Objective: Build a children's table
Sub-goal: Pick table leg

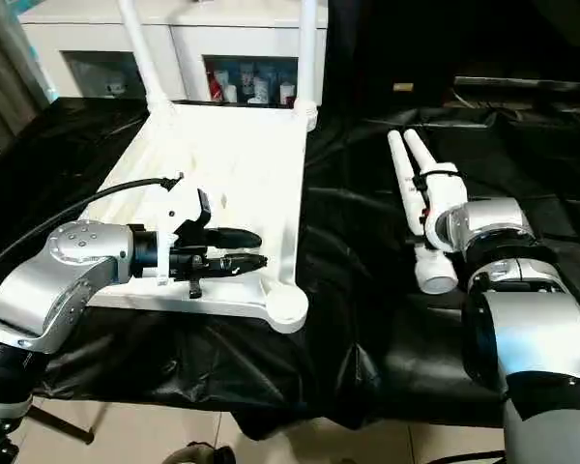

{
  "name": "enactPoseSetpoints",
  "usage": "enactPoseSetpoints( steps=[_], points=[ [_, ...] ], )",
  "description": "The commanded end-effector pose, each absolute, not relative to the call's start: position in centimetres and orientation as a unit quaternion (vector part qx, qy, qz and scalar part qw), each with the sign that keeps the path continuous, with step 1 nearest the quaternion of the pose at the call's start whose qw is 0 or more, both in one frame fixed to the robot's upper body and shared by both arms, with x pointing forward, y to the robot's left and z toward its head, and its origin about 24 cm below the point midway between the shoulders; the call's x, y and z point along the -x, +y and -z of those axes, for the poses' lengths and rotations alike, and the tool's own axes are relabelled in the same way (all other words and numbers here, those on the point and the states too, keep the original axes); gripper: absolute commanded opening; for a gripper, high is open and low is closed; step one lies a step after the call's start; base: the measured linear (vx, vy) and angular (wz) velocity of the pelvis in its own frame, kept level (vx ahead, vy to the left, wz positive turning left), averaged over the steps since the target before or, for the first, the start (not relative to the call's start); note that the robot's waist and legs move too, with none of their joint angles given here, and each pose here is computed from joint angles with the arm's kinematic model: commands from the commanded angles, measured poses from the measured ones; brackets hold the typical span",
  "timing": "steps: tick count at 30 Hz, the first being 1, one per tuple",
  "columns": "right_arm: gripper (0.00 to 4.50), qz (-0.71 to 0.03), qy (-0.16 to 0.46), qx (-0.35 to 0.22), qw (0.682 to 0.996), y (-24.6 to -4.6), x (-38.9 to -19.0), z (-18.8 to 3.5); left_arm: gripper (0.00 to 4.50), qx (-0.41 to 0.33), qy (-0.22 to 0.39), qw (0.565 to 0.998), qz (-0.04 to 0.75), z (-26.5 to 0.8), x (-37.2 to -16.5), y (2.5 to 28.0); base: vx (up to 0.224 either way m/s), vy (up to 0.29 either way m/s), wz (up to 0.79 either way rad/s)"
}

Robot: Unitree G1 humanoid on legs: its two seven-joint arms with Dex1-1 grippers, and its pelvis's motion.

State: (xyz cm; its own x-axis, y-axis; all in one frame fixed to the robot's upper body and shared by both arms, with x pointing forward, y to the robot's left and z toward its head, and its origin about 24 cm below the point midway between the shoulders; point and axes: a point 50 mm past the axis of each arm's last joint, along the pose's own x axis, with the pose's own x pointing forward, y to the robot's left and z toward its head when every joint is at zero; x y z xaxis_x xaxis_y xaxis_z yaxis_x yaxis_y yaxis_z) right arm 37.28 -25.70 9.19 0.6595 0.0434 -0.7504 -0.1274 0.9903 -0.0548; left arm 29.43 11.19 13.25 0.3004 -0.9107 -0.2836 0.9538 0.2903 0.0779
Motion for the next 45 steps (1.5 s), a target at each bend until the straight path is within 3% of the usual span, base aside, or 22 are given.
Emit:
enactPoseSetpoints(
  steps=[1,2,4,14,19,21,24,27,30,32,36,37,39,41,43,45],
  points=[
    [4.42,-0.051,0.413,0.068,0.907,-25.9,-37.4,-9.6,1.82,-0.122,0.092,0.793,0.590,-13.5,-29.2,11.1,0.000,0.000,0.00],
    [4.16,-0.051,0.418,0.073,0.904,-26.0,-37.2,-9.3,1.82,-0.123,0.092,0.792,0.590,-13.4,-29.2,11.1,0.000,0.000,0.00],
    [4.16,-0.051,0.420,0.073,0.903,-26.0,-37.2,-9.2,1.82,-0.124,0.093,0.792,0.590,-13.4,-29.2,11.0,0.000,0.000,0.00],
    [3.21,-0.049,0.426,0.078,0.900,-26.3,-36.9,-8.8,1.82,-0.125,0.100,0.781,0.603,-13.4,-29.0,10.9,0.000,0.000,0.00],
    [2.76,-0.043,0.427,0.072,0.901,-26.6,-36.7,-8.5,2.19,-0.120,0.105,0.774,0.613,-13.3,-28.7,10.7,0.000,0.000,0.00],
    [2.51,-0.037,0.427,0.062,0.901,-26.8,-36.5,-8.2,2.57,-0.120,0.104,0.773,0.614,-13.3,-28.7,10.6,0.000,0.000,0.00],
    [2.34,-0.034,0.428,0.055,0.902,-27.0,-36.4,-8.0,2.66,-0.121,0.105,0.771,0.616,-13.3,-28.7,10.6,0.000,0.000,0.00],
    [2.06,-0.029,0.424,0.025,0.905,-27.1,-36.2,-7.7,3.04,-0.124,0.105,0.770,0.616,-13.3,-28.8,10.7,0.000,0.000,0.00],
    [1.96,-0.025,0.416,0.008,0.909,-27.3,-36.1,-7.8,3.07,-0.121,0.099,0.776,0.611,-13.3,-29.1,10.7,0.000,0.000,0.00],
    [1.91,-0.027,0.403,-0.013,0.915,-27.2,-36.3,-8.0,3.39,-0.117,0.092,0.786,0.600,-13.4,-29.6,10.8,0.000,0.000,0.00],
    [1.88,-0.064,0.352,-0.062,0.932,-26.4,-37.1,-9.2,3.65,-0.111,0.085,0.816,0.561,-13.5,-30.9,10.8,0.000,0.000,0.00],
    [1.88,-0.123,0.283,-0.110,0.945,-25.4,-37.9,-10.6,3.82,-0.086,0.077,0.839,0.531,-13.8,-32.0,10.6,0.000,0.000,0.00],
    [1.88,-0.157,0.252,-0.132,0.946,-24.8,-38.0,-11.1,3.88,-0.067,0.074,0.848,0.521,-14.0,-32.5,10.4,0.000,0.000,0.00],
    [1.87,-0.227,0.205,-0.169,0.937,-23.7,-37.9,-11.7,3.91,-0.015,0.073,0.857,0.511,-14.4,-33.1,9.9,0.000,0.000,0.00],
    [1.87,-0.299,0.155,-0.199,0.920,-22.6,-37.3,-12.1,4.32,0.043,0.075,0.860,0.503,-14.7,-33.8,9.1,0.000,0.000,0.00],
    [1.86,-0.369,0.119,-0.240,0.890,-21.5,-36.1,-11.9,4.31,0.118,0.079,0.862,0.487,-15.0,-34.8,7.9,0.000,0.000,0.00]
  ],
)
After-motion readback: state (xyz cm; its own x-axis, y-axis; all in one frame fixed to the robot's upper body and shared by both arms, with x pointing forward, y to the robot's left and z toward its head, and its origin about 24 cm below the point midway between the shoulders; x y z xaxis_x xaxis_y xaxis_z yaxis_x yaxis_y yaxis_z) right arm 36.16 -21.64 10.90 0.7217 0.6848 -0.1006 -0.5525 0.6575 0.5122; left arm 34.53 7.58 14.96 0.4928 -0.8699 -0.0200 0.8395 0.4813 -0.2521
